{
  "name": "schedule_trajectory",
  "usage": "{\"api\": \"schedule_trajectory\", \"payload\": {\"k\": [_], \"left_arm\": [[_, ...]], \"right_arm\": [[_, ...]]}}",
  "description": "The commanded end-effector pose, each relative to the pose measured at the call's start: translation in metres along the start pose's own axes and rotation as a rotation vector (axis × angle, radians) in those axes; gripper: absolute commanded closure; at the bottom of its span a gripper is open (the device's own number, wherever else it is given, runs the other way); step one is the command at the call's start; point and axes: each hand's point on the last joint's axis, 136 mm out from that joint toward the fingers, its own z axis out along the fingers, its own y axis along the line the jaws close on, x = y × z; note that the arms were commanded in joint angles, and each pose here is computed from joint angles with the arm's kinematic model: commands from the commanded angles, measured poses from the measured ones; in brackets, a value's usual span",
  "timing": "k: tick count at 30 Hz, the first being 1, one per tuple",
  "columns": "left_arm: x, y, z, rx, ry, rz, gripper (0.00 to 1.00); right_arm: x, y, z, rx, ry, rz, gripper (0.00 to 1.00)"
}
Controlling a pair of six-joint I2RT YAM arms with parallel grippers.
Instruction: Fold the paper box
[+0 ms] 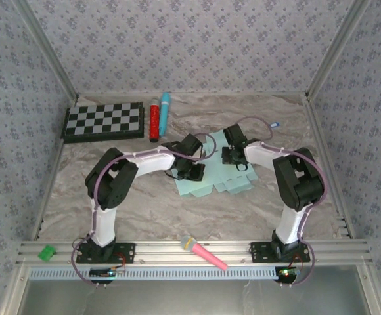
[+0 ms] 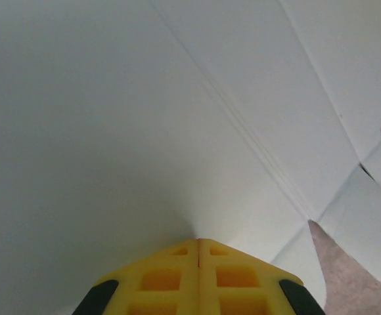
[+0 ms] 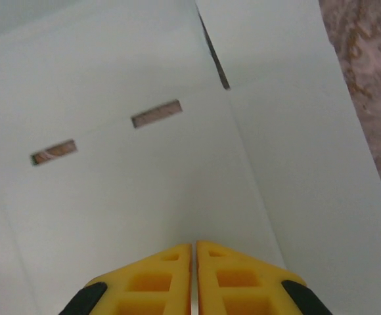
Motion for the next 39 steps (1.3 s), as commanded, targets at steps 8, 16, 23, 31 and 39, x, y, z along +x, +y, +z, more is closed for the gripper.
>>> {"api": "schedule_trajectory", "payload": {"k": [8, 16, 23, 31, 39], "left_arm": [[-0.061, 0.029, -0.045, -0.045, -0.157, 0.000, 0.91], [-0.069, 0.048, -0.023, -0.051, -0.096, 0.088, 0.97], [-0.054, 0.064, -0.011, -0.079, -0.064, 0.048, 0.98], [-0.007, 0.062, -0.016, -0.076, -0.043, -0.031, 0.98], [0.036, 0.054, -0.023, -0.093, -0.045, -0.106, 0.98]], "right_arm": [[-0.006, 0.007, -0.031, -0.039, -0.014, 0.021, 0.87], [0.021, 0.004, -0.026, -0.083, 0.013, 0.052, 0.90], [0.034, 0.000, -0.009, -0.043, 0.054, 0.079, 0.98], [0.028, 0.019, 0.009, -0.054, 0.082, 0.032, 0.99], [0.019, 0.069, 0.025, -0.190, 0.115, -0.096, 0.96]]}}
